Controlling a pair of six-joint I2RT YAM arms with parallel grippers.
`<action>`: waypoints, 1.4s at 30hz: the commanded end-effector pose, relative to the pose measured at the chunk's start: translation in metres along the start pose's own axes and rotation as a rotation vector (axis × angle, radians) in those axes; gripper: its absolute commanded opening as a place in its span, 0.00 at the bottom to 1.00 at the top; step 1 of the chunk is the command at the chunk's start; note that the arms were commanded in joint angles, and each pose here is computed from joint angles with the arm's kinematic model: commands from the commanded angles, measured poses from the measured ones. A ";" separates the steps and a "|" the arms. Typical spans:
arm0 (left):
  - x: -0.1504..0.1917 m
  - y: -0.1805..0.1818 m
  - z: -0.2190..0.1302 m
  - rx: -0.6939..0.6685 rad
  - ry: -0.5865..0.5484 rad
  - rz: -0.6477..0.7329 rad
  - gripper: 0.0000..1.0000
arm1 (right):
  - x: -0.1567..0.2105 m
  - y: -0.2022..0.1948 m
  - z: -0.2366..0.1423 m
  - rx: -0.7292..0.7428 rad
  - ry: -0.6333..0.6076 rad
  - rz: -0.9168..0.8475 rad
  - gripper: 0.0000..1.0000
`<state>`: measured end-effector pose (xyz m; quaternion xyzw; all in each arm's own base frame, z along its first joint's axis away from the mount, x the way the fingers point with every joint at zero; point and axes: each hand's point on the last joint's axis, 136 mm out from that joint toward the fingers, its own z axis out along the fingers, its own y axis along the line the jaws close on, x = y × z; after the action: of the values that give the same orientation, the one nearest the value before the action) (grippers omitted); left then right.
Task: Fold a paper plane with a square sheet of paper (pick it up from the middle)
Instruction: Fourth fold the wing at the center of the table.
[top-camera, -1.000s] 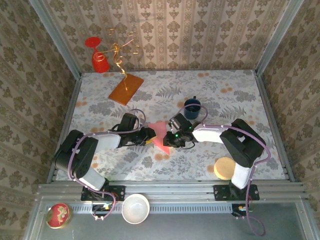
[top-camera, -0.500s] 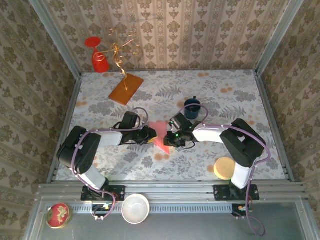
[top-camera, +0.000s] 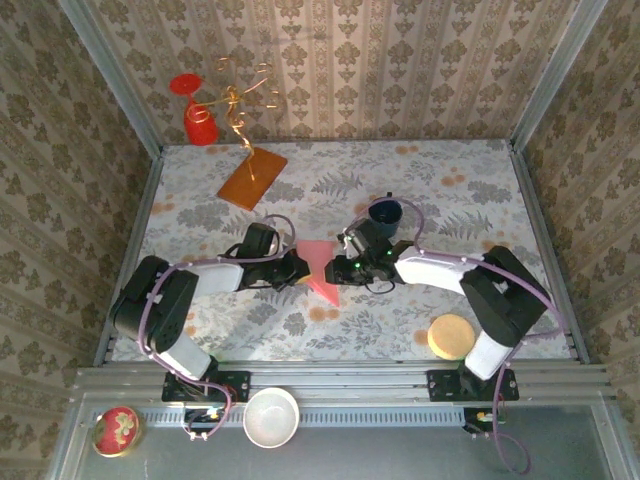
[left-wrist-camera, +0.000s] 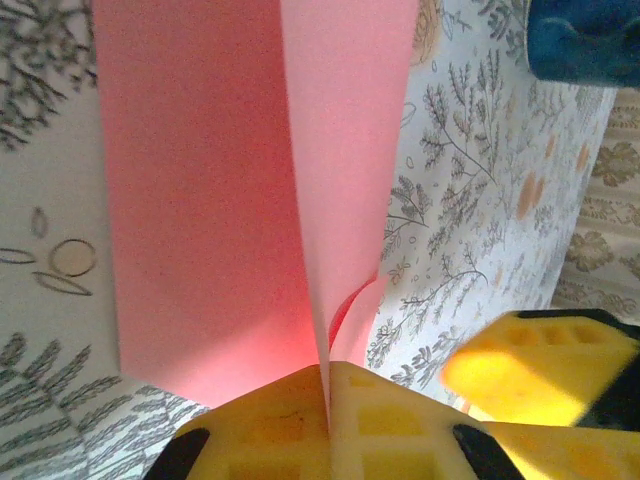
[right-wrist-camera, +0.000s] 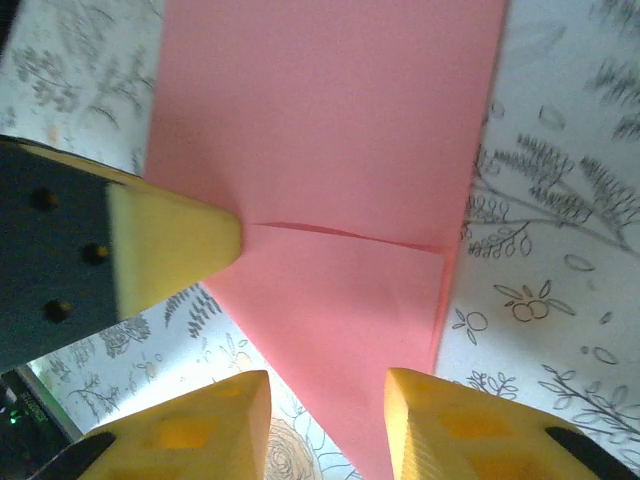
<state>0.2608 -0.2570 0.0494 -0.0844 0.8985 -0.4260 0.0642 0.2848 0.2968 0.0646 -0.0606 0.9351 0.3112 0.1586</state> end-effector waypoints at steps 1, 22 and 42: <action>-0.016 -0.007 -0.014 -0.032 -0.083 -0.005 0.04 | -0.012 -0.007 -0.012 0.071 -0.089 -0.099 0.37; -0.020 0.005 -0.015 -0.175 -0.115 -0.172 0.04 | 0.012 0.020 0.028 0.240 -0.086 -0.435 0.37; -0.019 -0.001 -0.017 -0.164 -0.107 -0.240 0.04 | 0.013 0.017 0.045 0.347 -0.094 -0.549 0.36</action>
<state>0.2721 -0.2370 0.0540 -0.2063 0.9127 -0.3481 0.0578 0.2759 0.3409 0.0371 -0.2598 0.9164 0.1255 0.2775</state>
